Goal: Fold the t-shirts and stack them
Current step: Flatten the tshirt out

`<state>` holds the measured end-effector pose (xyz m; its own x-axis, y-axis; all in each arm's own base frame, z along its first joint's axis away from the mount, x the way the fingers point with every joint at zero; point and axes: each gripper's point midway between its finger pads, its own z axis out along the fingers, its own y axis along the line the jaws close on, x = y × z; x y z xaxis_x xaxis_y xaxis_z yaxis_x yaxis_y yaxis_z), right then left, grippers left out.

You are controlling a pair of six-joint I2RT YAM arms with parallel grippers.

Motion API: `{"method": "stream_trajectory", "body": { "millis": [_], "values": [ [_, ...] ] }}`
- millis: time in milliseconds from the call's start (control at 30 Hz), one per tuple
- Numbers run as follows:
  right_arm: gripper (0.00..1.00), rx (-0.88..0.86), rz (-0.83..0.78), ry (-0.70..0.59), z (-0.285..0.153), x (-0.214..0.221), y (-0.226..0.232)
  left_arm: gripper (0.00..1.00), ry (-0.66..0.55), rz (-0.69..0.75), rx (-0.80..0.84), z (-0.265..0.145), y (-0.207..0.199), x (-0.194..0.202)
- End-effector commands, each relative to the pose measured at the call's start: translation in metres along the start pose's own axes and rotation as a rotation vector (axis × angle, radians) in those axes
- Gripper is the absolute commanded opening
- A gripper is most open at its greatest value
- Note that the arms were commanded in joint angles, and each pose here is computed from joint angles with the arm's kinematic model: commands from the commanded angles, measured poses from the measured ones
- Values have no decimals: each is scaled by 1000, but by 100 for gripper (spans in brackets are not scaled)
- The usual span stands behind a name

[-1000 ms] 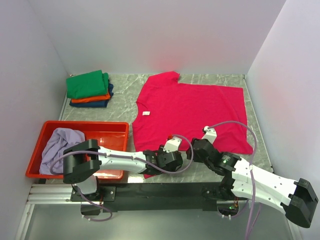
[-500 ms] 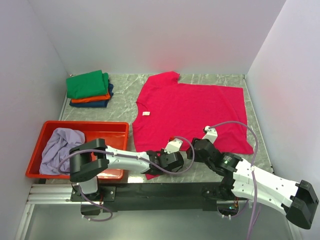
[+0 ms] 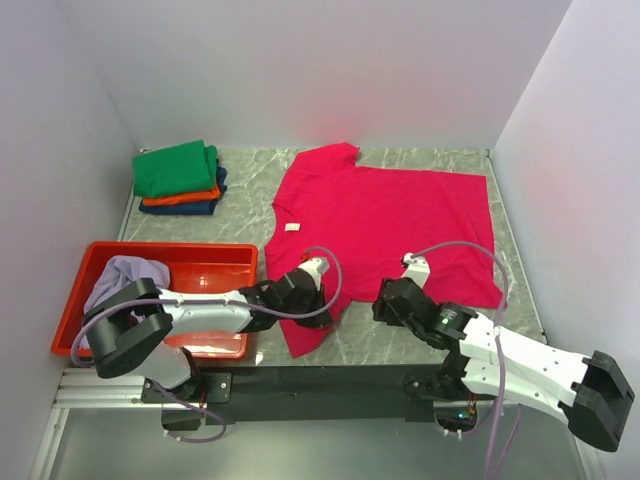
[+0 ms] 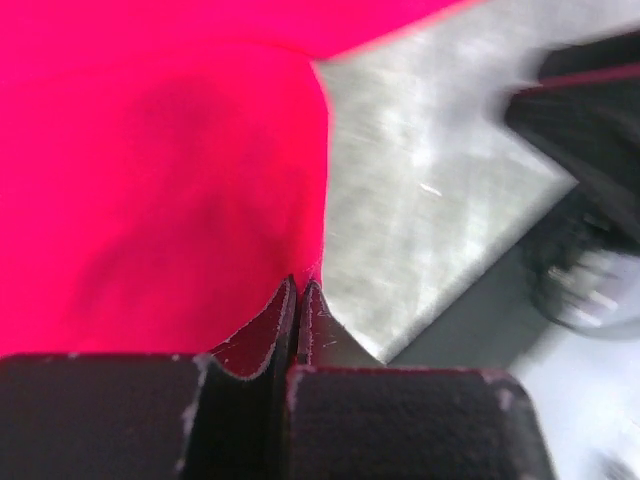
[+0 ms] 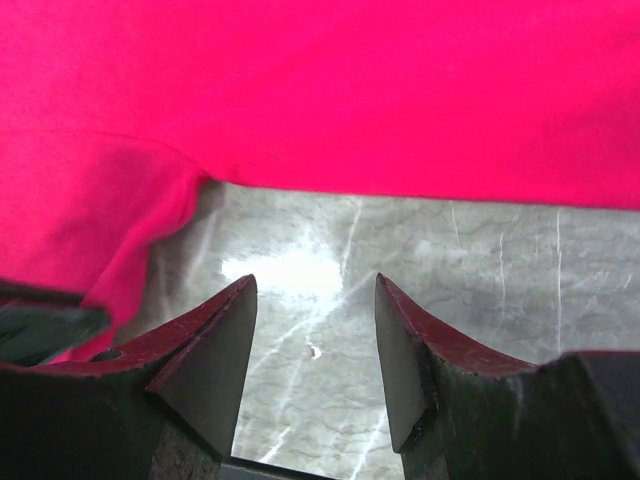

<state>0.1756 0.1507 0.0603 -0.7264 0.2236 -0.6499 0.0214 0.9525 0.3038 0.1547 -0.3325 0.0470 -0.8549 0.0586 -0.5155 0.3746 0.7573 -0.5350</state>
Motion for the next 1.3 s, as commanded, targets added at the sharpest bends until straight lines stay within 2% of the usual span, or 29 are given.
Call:
{"method": "stream_trajectory", "body": {
  "millis": [0,200,333,433,467,567,667,700,800,867,933,967,1067,1133,1267],
  "values": [
    [57,-18,-5,-2,3,-6,11,1,48,-53,308,-14,-49,-7],
    [57,-20,-16,11,6,-3,12,1,69,-159,451,-27,-41,-14],
    [57,-21,-16,8,5,-4,12,1,110,-158,408,-20,-31,-4],
    [57,-24,-16,11,5,-4,13,1,119,-152,303,-10,-14,-2],
    [57,-24,-18,11,5,-4,13,1,107,-150,223,-6,0,-1],
    [57,-22,-18,11,5,-3,12,2,86,-143,133,-12,16,-2],
    [57,-30,-23,9,5,-5,15,5,20,-121,30,-17,31,-15],
    [57,-29,-28,13,6,-5,16,6,16,-118,-8,-18,38,-15],
    [57,-38,-37,23,8,-4,21,22,7,-100,-67,-19,47,-18],
    [57,-41,-39,25,8,-4,22,44,5,-99,-104,-21,53,-18],
    [57,-41,-38,30,9,-2,22,53,-30,-95,-155,-26,59,-25],
    [57,-37,-41,31,9,-1,21,54,-28,-87,-153,-29,56,-25],
    [57,-36,-36,26,8,-2,20,54,-130,-36,-244,-42,52,-45],
    [57,-35,-34,23,7,-2,19,55,-207,19,-275,-53,33,-56],
    [57,-17,-24,10,5,-5,15,55,-281,88,-241,-64,-6,-60]
  ]
}}
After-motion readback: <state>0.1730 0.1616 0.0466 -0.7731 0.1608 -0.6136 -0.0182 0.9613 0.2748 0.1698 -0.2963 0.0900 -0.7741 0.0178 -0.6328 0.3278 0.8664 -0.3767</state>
